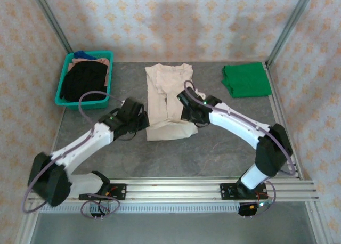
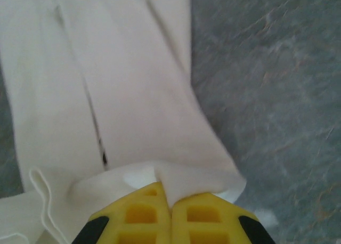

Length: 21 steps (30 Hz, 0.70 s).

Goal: Fold and stack the t-shirts

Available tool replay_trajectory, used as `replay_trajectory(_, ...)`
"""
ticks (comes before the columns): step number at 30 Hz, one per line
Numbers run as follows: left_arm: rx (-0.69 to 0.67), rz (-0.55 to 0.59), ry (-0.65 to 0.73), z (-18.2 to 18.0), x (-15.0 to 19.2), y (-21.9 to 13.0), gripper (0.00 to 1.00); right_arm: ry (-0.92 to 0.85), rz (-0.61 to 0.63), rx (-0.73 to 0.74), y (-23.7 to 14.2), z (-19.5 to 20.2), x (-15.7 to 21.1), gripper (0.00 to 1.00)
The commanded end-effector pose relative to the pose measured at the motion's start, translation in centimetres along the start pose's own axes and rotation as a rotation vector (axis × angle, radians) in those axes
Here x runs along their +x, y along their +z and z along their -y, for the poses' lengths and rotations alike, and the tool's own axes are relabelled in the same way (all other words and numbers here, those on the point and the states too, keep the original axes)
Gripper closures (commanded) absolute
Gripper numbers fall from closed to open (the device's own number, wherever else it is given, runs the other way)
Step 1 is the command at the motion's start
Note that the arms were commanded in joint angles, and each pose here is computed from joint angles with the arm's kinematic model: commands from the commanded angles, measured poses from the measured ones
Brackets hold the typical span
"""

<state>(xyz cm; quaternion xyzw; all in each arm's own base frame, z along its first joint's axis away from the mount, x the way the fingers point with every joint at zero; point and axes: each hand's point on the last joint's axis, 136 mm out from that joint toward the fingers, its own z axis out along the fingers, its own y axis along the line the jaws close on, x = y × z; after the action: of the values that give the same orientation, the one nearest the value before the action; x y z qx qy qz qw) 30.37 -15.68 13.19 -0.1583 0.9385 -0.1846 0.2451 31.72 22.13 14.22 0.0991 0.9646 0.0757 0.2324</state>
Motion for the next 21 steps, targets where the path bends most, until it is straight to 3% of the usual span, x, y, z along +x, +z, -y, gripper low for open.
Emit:
replay_trajectory(1, -0.016, -0.063, 0.042, -0.4, -1.9, 2.1, 1.00, -0.025, 0.030, 0.007, 1.1, -0.1, -3.2, 1.00)
replay_trajectory(9, -0.003, -0.150, 0.028, 0.7, -6.9, 7.7, 1.00, 0.005, -0.062, 0.009, 6.8, -0.3, -6.7, 1.00)
replay_trajectory(15, -0.015, -0.232, 0.002, -0.1, -8.5, 11.5, 1.00, 0.001, -0.137, -0.057, 10.3, -1.4, -8.1, 0.99)
replay_trajectory(21, -0.042, -0.250, -0.030, -1.8, -10.2, 13.0, 0.99, -0.040, -0.130, -0.074, 11.6, -1.8, -9.4, 0.95)
